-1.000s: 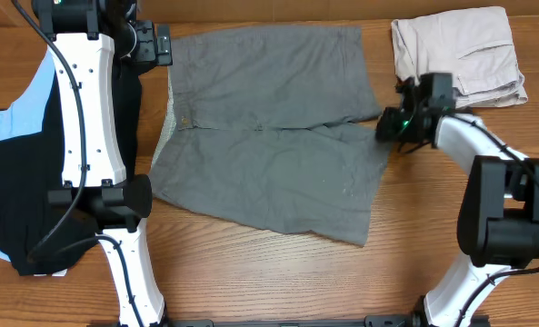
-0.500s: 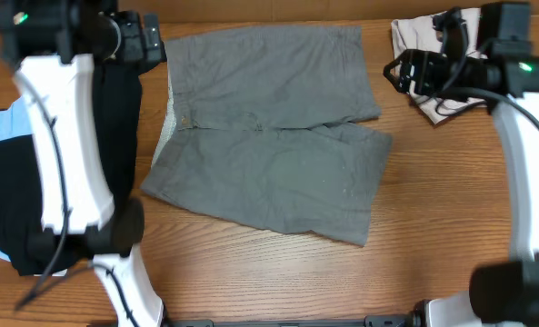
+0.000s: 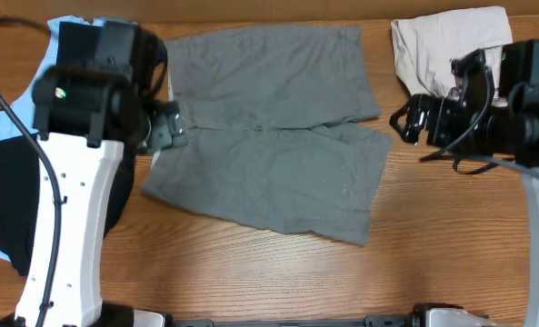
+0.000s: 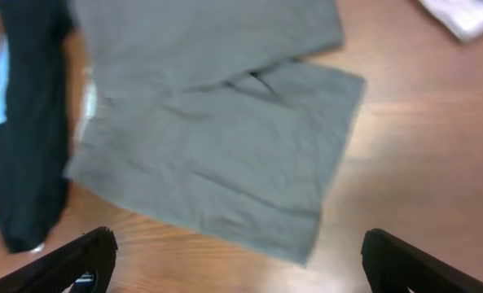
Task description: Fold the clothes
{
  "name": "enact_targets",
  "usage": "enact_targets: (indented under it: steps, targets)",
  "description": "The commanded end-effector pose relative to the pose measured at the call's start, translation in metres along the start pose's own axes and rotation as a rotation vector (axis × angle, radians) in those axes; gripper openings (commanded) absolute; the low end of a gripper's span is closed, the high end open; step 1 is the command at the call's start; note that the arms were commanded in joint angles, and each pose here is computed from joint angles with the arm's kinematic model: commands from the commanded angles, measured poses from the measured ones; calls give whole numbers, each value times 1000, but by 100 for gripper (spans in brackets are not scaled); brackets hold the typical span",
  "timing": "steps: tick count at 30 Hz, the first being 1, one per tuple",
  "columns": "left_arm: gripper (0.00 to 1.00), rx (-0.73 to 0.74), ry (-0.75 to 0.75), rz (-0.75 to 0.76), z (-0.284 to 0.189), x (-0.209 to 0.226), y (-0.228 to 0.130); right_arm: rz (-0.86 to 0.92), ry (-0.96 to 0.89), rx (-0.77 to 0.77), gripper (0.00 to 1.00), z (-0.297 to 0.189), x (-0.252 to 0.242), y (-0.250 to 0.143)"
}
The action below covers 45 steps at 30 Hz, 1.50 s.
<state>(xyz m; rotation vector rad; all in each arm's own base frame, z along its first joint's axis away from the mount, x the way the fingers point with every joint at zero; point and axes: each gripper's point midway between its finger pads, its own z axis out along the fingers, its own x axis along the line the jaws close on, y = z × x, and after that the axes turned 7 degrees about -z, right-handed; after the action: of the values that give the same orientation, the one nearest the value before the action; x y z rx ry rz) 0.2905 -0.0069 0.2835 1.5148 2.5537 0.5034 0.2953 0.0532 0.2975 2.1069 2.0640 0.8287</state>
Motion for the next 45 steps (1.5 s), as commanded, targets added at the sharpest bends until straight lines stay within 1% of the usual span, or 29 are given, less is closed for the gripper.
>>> enact_targets:
  steps: [1,3,8,11,13,16,17,22,27,31,32,34,36,37,38,40,41,42,45]
  targets:
    - [100,-84,95,-331,11,28,-8,194,-292,8,100,8,-32,-17]
    - [100,-86,108,-431,29,26,-12,269,-365,19,100,19,-37,-27]
    - [100,-87,135,-563,90,20,-17,342,-358,75,100,65,-33,-49]
    - [100,-69,130,-696,134,22,-25,349,-302,137,100,93,-30,-65]
    - [100,-40,113,-777,158,24,-32,313,-254,187,100,107,-26,-77]
    - [100,3,66,-854,191,28,-40,264,-196,229,100,117,-20,-87]
    - [98,11,51,-872,199,29,-41,256,-190,234,100,119,-19,-88]
    - [88,-12,23,-904,232,32,-49,230,-193,257,99,129,-18,-98]
    - [84,32,-54,-868,256,13,-55,203,-183,261,95,141,-14,-106]
    - [83,28,-58,-836,269,9,-52,201,-182,264,92,147,-14,-110]
    - [81,32,-54,-835,273,8,-53,201,-182,266,91,148,-15,-111]
    - [72,44,-44,-833,280,7,-56,206,-185,272,88,149,-15,-113]
    - [58,66,-37,-829,288,5,-60,234,-194,280,87,149,-17,-117]
    - [36,84,-23,-826,300,4,-65,318,-218,296,84,153,-21,-126]
    - [26,90,-21,-825,303,3,-67,360,-231,304,83,155,-23,-131]
    - [9,109,-19,-823,309,1,-70,427,-255,320,81,158,-27,-141]
    - [4,117,-22,-823,312,0,-72,466,-269,329,80,159,-30,-146]
    - [4,121,-24,-822,314,-1,-72,505,-285,338,78,162,-32,-152]
    - [4,136,-32,-822,318,-4,-74,579,-318,360,78,169,-40,-169]
